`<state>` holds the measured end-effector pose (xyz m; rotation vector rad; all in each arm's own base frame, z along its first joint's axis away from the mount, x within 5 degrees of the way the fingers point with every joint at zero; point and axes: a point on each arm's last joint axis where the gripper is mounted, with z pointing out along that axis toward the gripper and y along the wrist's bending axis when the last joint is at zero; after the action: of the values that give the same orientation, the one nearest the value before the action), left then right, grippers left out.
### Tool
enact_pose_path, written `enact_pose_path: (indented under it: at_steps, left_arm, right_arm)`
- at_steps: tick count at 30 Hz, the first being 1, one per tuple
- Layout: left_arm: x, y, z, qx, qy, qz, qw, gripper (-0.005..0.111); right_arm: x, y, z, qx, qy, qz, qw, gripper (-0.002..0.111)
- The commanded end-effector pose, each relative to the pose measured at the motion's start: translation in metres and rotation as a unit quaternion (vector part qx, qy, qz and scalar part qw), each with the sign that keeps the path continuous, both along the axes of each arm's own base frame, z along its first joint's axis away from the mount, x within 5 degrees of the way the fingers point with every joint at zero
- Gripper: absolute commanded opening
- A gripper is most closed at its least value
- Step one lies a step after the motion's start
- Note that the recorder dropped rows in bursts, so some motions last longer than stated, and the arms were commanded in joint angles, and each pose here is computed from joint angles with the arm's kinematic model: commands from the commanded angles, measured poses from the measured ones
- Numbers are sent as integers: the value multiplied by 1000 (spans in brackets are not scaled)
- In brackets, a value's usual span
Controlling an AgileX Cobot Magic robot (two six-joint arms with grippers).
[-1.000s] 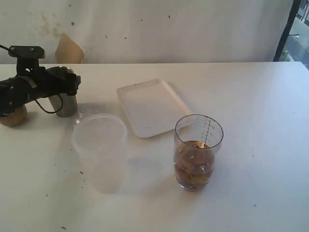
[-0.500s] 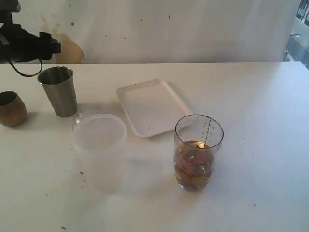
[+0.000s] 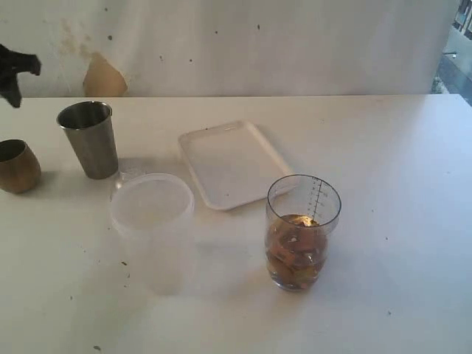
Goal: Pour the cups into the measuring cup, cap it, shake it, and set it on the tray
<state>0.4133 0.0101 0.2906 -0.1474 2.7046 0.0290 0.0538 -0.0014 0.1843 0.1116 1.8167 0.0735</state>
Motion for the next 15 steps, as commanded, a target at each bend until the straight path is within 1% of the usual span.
enact_pose_path:
  at_steps: [1,3,4,6,7,8,10,15]
  left_arm:
    - [-6,39,-24,-38,88,19,995,48]
    - [-6,41,-37,-51,102,-60,992,51]
    - [-7,39,-43,-63,103,-108,987,52]
    - [-8,35,-52,-78,100,-154,980,52]
    - [-8,31,-56,-74,90,-194,974,52]
    - [-8,28,-61,-66,88,-217,970,52]
    - [-7,25,-70,-36,76,-244,966,52]
    - [-5,28,-85,17,51,-240,969,52]
  right_arm:
    - [0,0,-1,-7,0,-1,1000,0]
    - [0,0,-1,-7,0,-1,1000,0]
    - [0,0,-1,-7,0,-1,1000,0]
    - [0,0,-1,-7,0,-1,1000,0]
    - [0,0,-1,-7,0,-1,1000,0]
    - [0,0,-1,-7,0,-1,1000,0]
    - [0,0,-1,-7,0,-1,1000,0]
    - [0,0,-1,-7,0,-1,1000,0]
